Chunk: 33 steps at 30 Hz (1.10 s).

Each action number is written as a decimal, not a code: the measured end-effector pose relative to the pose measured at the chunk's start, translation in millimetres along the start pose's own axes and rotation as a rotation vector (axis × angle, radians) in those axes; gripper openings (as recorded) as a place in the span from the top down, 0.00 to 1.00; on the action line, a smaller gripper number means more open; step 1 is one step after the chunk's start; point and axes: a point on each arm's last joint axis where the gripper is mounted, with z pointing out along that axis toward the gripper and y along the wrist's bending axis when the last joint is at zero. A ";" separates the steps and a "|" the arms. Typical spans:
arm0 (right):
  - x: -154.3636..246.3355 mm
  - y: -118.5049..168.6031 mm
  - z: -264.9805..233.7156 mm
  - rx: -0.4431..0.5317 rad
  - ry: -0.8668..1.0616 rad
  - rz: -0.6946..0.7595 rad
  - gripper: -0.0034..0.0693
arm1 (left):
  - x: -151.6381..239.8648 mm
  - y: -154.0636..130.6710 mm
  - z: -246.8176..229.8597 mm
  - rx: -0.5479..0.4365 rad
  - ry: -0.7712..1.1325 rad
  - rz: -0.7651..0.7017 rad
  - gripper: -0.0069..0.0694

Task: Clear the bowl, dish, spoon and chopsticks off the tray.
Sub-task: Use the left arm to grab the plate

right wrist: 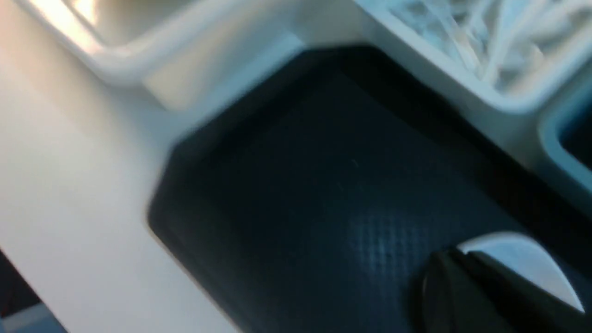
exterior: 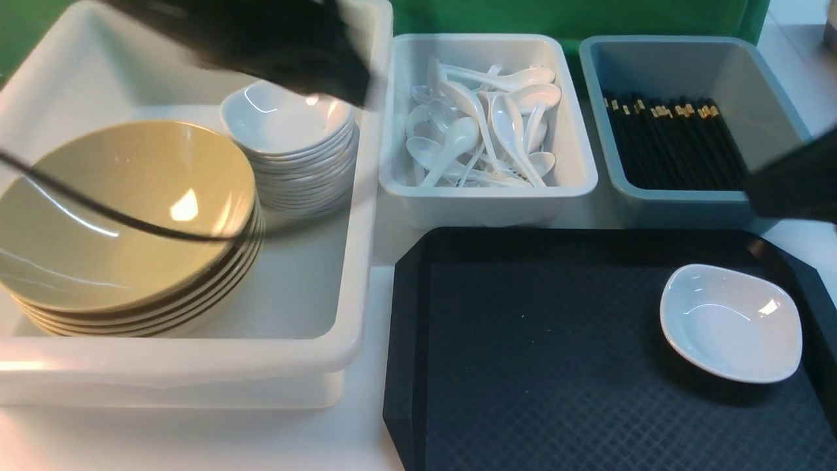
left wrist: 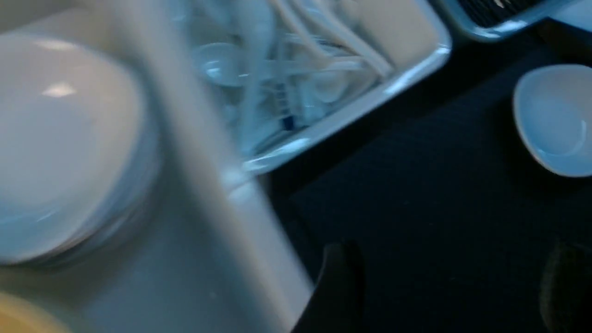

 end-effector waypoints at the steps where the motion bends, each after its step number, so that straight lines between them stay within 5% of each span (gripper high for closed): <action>1: 1.6 -0.1 -1.2 0.005 0.010 0.003 0.91 | -0.4 0.9 3.5 -0.001 0.002 -0.002 0.27; 8: 50.3 -3.4 -48.9 0.266 -0.010 0.120 0.91 | 2.0 -80.9 132.3 0.167 0.159 0.099 0.27; 16: 92.1 5.4 -55.7 0.300 -0.030 0.170 0.91 | 17.6 -127.9 216.8 0.233 0.240 0.155 0.27; 25: 104.6 5.4 -36.8 0.288 0.045 0.163 0.91 | 29.9 -136.4 278.1 0.288 0.235 0.058 0.28; 33: 106.7 5.5 -34.7 0.287 0.054 0.161 0.91 | 31.9 -135.8 307.0 0.284 0.193 -0.027 0.44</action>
